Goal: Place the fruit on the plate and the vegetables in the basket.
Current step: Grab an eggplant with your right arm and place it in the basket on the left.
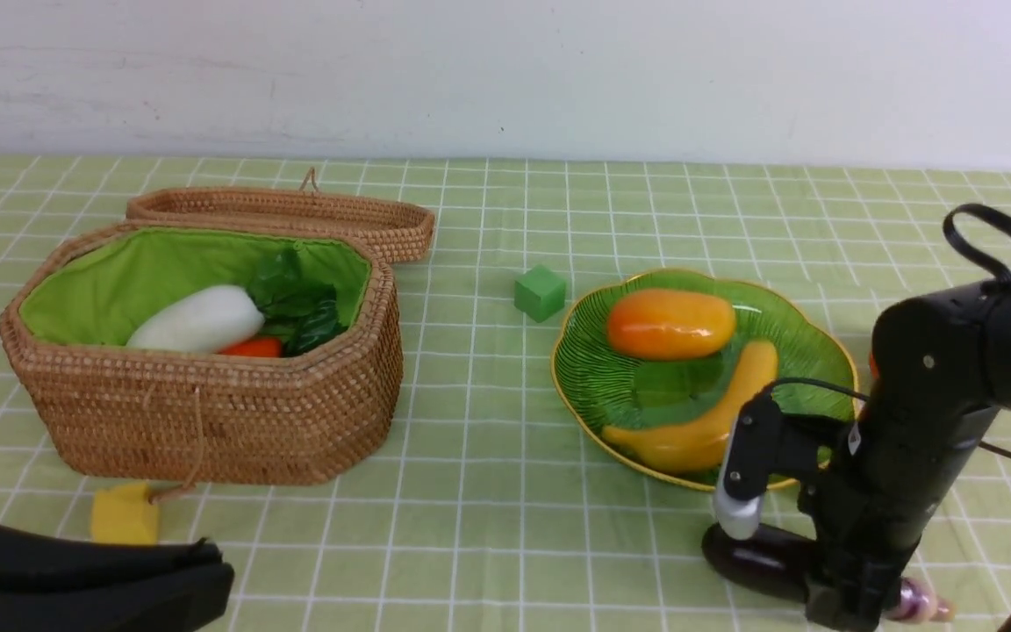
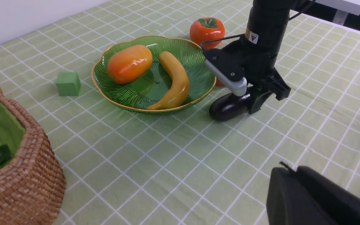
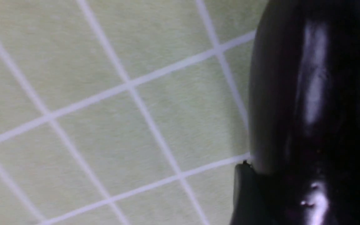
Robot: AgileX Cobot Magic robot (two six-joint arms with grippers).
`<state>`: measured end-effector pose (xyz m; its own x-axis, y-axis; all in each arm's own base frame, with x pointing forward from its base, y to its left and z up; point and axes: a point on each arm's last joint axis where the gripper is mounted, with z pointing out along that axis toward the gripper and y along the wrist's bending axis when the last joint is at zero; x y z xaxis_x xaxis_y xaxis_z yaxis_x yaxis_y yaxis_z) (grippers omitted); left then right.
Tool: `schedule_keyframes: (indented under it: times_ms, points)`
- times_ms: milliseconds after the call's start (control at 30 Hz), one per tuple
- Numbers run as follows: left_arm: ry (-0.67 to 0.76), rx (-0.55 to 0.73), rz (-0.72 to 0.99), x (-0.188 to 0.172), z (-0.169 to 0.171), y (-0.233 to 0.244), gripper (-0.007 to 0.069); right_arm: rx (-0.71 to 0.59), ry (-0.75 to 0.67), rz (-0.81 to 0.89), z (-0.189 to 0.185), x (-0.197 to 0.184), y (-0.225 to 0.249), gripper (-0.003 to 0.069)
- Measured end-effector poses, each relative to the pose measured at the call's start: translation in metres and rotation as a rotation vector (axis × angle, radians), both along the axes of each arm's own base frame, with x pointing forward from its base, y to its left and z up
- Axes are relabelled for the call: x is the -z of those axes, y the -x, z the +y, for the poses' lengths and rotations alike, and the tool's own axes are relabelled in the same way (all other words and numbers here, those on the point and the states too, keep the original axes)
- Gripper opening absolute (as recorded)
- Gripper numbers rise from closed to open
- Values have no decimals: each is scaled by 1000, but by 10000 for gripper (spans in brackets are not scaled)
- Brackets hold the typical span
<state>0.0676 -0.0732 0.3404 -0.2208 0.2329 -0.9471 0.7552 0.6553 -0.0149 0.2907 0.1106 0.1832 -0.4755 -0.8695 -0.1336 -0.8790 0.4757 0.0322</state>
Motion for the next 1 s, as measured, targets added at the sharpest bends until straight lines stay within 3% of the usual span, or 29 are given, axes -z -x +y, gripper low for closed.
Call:
schedule_keyframes:
  times_ms: [100, 133, 233, 433, 567, 767, 1000]
  points:
    - [-4, 0, -2, 0, 0, 0, 22, 46, -101, 40, 10, -27, 5, 366]
    - [-11, -2, -6, 0, 0, 0, 22, 68, -208, 51, 24, -56, 10, 366]
    - [-22, -11, -26, 0, 1, -1, 22, 60, -347, 22, 50, -92, 16, 366]
    - [1, -112, -116, -7, 7, -10, 22, -56, -614, -254, 134, -167, 12, 366]
    - [36, -204, -216, -22, 13, -15, 22, -75, -768, -425, 186, -193, -10, 366]
    - [39, -324, -257, -28, 25, -22, 22, -17, -915, -547, 238, -187, -60, 366]
    - [61, -604, -150, -22, 45, -28, 22, 9, -931, -614, 269, -141, -101, 366]
